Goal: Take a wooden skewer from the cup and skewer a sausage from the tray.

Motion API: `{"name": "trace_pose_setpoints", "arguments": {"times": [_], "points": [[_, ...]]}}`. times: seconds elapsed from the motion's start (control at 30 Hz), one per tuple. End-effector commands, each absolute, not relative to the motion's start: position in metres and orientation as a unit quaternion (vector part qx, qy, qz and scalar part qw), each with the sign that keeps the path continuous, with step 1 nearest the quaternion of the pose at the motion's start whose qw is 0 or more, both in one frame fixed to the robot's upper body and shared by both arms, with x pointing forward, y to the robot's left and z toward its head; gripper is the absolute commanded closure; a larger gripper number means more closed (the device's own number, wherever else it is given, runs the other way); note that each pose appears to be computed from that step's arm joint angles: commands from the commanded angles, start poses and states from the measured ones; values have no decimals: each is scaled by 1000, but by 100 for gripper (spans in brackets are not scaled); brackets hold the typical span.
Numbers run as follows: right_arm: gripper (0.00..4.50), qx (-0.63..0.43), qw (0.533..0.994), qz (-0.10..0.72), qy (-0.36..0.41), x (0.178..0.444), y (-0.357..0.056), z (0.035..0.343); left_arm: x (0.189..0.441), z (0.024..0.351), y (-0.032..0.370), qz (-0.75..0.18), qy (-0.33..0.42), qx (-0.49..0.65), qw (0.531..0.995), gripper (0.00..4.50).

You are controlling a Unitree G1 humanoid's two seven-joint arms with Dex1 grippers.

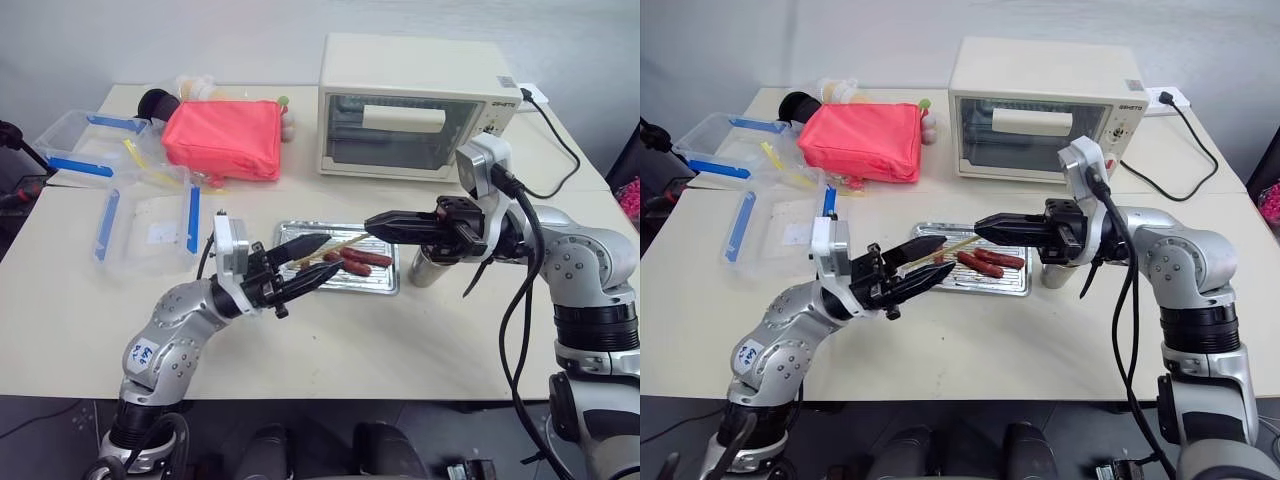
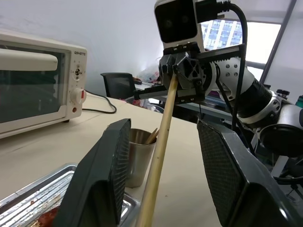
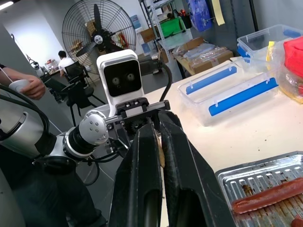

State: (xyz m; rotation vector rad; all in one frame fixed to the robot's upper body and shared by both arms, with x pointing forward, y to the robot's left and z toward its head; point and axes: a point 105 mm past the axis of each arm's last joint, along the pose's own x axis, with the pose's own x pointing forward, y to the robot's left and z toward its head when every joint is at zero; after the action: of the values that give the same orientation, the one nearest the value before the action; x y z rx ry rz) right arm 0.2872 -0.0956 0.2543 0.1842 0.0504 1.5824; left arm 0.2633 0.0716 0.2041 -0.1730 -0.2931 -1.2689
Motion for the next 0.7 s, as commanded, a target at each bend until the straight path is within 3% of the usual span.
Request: {"name": "trace_pose_setpoints", "arguments": {"times": [0.03,0.27,0.53,0.7], "points": [[450,72,691,719,-3,280,-97,267,260,212,70,-591,-161,-79,786,252],[450,72,692,719,-1,279,-97,265,262,215,71,-588,-168,-82,787,447],[450,87,704,704,29,283,-98,261,266,217,74,-574,-174,-87,796,447],[303,45,729,683,-2,287,-105,260,270,217,84,-555,-178,-74,810,450]]}}
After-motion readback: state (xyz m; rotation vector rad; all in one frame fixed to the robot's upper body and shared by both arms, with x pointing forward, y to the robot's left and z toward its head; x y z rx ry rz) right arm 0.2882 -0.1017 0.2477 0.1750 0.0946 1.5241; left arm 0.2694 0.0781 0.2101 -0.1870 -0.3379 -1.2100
